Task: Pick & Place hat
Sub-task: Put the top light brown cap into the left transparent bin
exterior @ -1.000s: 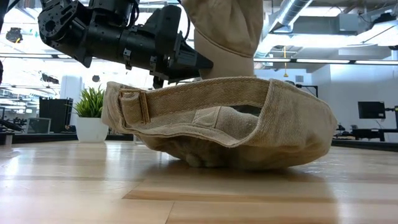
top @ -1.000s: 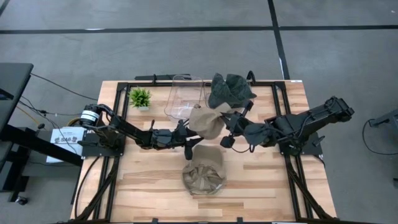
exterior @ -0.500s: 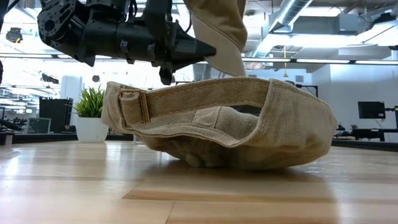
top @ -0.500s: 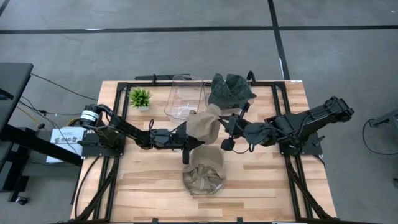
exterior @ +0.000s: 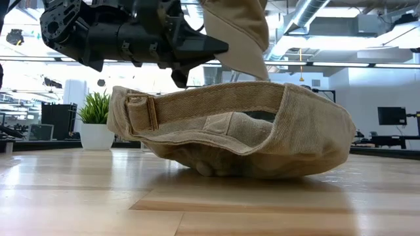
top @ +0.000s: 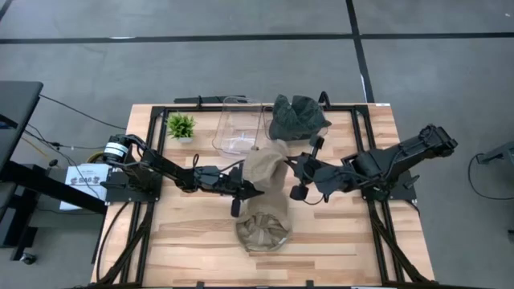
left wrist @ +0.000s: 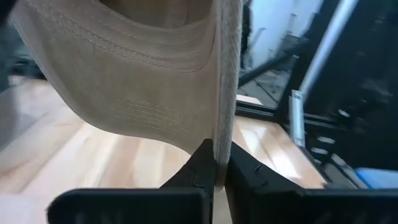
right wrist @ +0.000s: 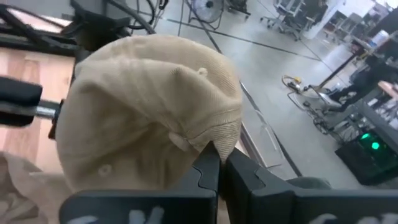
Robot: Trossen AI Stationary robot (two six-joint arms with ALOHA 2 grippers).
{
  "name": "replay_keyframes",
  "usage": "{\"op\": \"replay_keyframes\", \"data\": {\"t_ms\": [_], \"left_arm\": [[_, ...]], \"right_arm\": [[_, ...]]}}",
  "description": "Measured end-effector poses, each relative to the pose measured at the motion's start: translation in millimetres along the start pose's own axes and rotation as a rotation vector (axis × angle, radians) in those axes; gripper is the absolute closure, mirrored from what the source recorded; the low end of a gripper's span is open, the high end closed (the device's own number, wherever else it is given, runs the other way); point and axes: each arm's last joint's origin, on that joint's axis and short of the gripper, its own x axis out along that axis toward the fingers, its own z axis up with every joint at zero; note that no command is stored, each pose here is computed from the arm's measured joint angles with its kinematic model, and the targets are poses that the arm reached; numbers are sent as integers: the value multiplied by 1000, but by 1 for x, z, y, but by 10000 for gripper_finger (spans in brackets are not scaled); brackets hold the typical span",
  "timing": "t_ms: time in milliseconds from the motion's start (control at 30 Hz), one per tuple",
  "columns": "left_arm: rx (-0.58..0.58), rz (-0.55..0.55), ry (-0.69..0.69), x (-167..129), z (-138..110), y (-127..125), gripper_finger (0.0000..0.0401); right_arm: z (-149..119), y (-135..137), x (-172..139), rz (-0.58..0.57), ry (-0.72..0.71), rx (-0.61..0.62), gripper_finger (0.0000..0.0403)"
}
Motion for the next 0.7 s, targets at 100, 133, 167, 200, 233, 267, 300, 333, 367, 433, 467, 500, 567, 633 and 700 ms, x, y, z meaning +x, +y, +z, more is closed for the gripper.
{"op": "replay_keyframes", "data": {"t_ms": [100, 133, 167, 200, 233, 267, 300, 333, 367, 433, 467, 500, 567, 633, 700], "left_arm": [[20, -72, 15, 0, -1, -2, 388], [28, -92, 20, 0, -1, -3, 388], [32, -109, 25, 0, -1, -3, 386], [33, -122, 29, 0, -1, -3, 384], [34, -130, 35, 0, -2, -4, 384], [40, -130, 44, 0, -3, -3, 384], [50, -128, 55, 0, -4, -3, 386], [59, -126, 69, 0, -5, -3, 388], [68, -125, 80, -1, -6, -3, 389], [80, -123, 94, -1, -8, -2, 387], [85, -122, 102, -1, -8, -2, 385], [88, -121, 111, -1, -9, -2, 383], [87, -120, 123, -1, -10, -2, 385], [97, -133, 134, -1, -12, -2, 388], [109, -136, 145, -1, -13, -2, 389]], "right_arm": [[0, 4, -4, 17, -9, -49, 396], [0, 6, -6, 24, -13, -59, 392], [0, 8, -8, 30, -17, -65, 387], [0, 9, -9, 37, -21, -68, 382], [1, 11, -11, 44, -25, -72, 376], [1, 13, -13, 52, -30, -77, 371], [1, 14, -16, 61, -37, -92, 367], [1, 16, -19, 69, -45, -109, 363], [2, 17, -22, 72, -56, -124, 359], [3, 21, -29, 61, -77, -130, 355], [3, 23, -33, 54, -89, -138, 355], [5, 24, -36, 46, -105, -143, 355], [7, 26, -43, 20, -134, -178, 356], [9, 30, -50, 10, -163, -216, 359], [11, 35, -57, 27, -194, -249, 363]]}}
